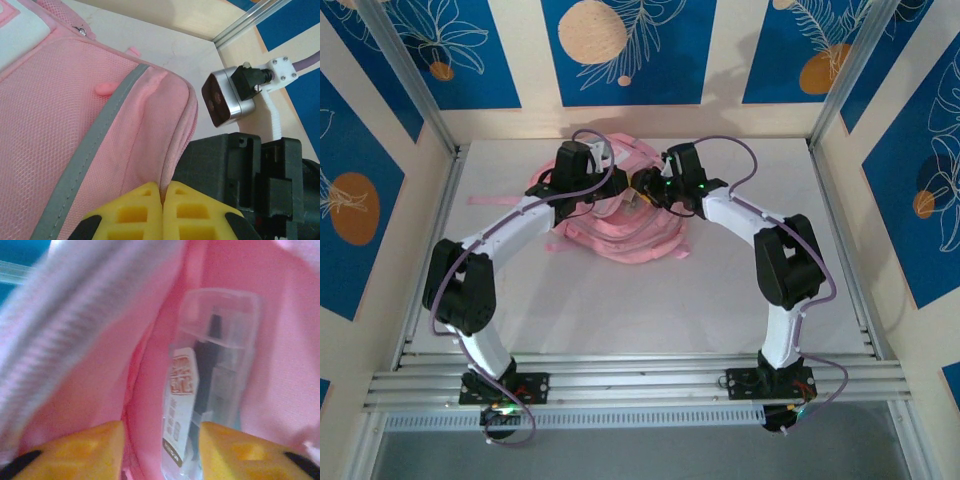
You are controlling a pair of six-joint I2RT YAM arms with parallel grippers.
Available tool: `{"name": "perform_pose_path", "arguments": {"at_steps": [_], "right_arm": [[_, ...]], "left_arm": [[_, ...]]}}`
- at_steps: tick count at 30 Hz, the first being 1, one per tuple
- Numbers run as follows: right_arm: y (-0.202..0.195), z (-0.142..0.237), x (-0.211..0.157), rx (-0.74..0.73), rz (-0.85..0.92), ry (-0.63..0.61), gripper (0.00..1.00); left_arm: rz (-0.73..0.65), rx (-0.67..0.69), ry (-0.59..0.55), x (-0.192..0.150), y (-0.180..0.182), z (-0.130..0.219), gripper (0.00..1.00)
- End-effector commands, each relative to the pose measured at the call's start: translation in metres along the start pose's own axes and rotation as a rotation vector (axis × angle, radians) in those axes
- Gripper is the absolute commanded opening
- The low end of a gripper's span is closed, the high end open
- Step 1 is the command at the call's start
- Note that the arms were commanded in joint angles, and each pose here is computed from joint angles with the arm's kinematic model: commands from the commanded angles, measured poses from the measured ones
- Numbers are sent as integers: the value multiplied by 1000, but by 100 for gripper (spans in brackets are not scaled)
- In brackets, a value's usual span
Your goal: Pack the student bag
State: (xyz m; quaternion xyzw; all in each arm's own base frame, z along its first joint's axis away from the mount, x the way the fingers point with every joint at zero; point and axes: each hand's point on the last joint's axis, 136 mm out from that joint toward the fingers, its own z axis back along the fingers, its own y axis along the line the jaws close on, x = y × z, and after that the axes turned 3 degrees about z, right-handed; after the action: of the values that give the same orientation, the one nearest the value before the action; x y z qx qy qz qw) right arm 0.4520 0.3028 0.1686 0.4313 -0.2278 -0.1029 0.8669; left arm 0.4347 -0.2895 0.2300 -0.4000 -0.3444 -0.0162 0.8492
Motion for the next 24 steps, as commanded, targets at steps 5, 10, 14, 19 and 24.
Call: {"name": "perform_pose_path", "arguments": {"at_steps": [5,10,14,19,24], "right_arm": [[14,-29,-5,96,-2,58,32],[11,-10,-5,94,23,43,34],[9,24,-11,104,44,31,38],[0,59,-32,46,99,50,44],[-26,75,-57,-82,126,83,52]], "left_arm": [[-31,-184,-30,8,-61,18,0],[-32,-140,-39,8,-50,14,0],[-27,-123,-43,8,-43,12,0],[-25,-104,-53,10,-38,16,12],[-22,-54,-61,8,-23,27,44]]}}
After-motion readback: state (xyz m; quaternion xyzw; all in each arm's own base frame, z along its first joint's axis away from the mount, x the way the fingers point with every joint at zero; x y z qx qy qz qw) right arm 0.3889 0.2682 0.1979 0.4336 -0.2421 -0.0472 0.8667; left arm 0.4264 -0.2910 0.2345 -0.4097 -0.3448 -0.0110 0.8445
